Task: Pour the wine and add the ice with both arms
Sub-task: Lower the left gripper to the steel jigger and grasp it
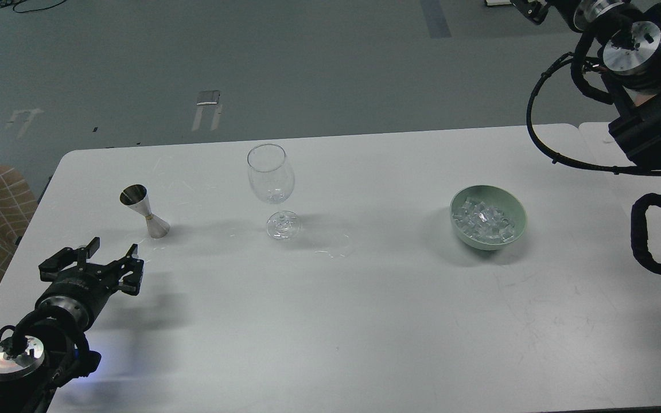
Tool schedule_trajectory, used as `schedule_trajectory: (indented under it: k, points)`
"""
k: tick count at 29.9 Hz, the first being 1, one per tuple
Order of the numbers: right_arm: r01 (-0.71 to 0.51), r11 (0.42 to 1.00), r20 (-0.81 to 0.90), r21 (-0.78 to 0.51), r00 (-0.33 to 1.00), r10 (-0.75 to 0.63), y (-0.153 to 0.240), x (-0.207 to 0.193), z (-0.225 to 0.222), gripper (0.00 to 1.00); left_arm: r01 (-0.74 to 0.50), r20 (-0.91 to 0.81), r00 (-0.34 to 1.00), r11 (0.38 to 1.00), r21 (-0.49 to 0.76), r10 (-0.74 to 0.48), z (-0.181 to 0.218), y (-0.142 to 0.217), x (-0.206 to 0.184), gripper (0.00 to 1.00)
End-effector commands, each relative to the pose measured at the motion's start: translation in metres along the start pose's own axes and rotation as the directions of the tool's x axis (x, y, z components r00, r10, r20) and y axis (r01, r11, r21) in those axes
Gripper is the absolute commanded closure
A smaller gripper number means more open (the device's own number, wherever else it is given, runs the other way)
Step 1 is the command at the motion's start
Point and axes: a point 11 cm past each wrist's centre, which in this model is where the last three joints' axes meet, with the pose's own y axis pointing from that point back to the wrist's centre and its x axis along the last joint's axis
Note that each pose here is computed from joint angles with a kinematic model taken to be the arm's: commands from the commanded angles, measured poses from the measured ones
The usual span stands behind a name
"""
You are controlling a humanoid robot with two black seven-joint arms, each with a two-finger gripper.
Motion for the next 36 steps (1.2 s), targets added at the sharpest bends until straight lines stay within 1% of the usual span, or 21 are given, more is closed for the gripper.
schedule_trajectory:
  k: [1, 2, 3, 4, 6, 7, 10, 12, 16, 24, 28, 32, 36]
  points:
    - [-0.006, 1.0, 0.001, -0.002, 1.0, 0.006, 0.001, 0.002, 0.001, 0.0, 0.008, -0.015, 1.0, 1.0, 0.005, -0.008, -0.003, -0.009, -0.004, 0.42]
    - [-0.009, 1.0, 0.001, -0.002, 1.0, 0.009, 0.001, 0.002, 0.001, 0.0, 0.01, -0.019, 1.0, 1.0, 0.009, -0.009, -0.003, -0.011, -0.004, 0.45]
    - [-0.015, 1.0, 0.002, -0.003, 1.0, 0.015, 0.001, 0.004, 0.002, 0.0, 0.002, -0.023, 1.0, 1.0, 0.013, -0.002, -0.001, -0.015, -0.001, 0.49]
    - [-0.017, 1.0, 0.002, -0.003, 1.0, 0.017, 0.001, 0.004, 0.002, 0.0, -0.004, -0.032, 0.999, 1.0, 0.015, 0.004, -0.002, -0.02, 0.001, 0.56]
    - [-0.017, 1.0, 0.002, -0.003, 1.0, 0.017, 0.001, 0.004, 0.002, 0.0, 0.003, -0.042, 0.999, 1.0, 0.014, -0.002, -0.003, -0.026, 0.002, 0.61]
    - [-0.018, 1.0, 0.0, -0.003, 1.0, 0.018, 0.001, 0.004, 0.002, 0.0, 0.015, -0.044, 0.999, 1.0, 0.009, -0.015, -0.004, -0.031, -0.001, 0.62]
    - [-0.019, 1.0, -0.001, -0.005, 1.0, 0.019, 0.001, 0.005, 0.002, 0.0, 0.034, -0.054, 0.998, 0.999, 0.009, -0.033, -0.009, -0.038, -0.005, 0.62]
    - [-0.022, 1.0, -0.005, -0.008, 1.0, 0.022, 0.001, 0.006, 0.004, 0.0, 0.047, -0.043, 0.998, 0.999, 0.019, -0.046, -0.024, -0.044, -0.011, 0.62]
    - [-0.037, 0.999, -0.006, -0.016, 0.999, 0.037, 0.003, 0.012, 0.009, 0.0, 0.039, 0.007, 0.999, 0.999, 0.005, -0.039, -0.022, -0.048, -0.01, 0.62]
    - [-0.049, 0.999, -0.01, -0.008, 0.999, 0.049, 0.005, 0.017, 0.003, 0.0, 0.011, -0.011, 1.0, 1.0, -0.01, -0.011, -0.019, -0.06, -0.006, 0.6]
    - [-0.051, 0.999, -0.011, -0.006, 0.999, 0.051, 0.005, 0.018, 0.002, 0.0, -0.002, -0.021, 1.0, 1.0, -0.011, 0.002, -0.02, -0.067, -0.007, 0.57]
    - [-0.059, 0.998, -0.013, -0.006, 0.998, 0.059, 0.005, 0.02, 0.002, 0.0, 0.001, -0.028, 1.0, 1.0, -0.011, -0.001, -0.022, -0.07, -0.012, 0.48]
    - [-0.06, 0.998, -0.013, -0.006, 0.998, 0.06, 0.006, 0.02, 0.001, 0.0, -0.011, -0.028, 1.0, 1.0, -0.015, 0.011, -0.021, -0.072, -0.012, 0.48]
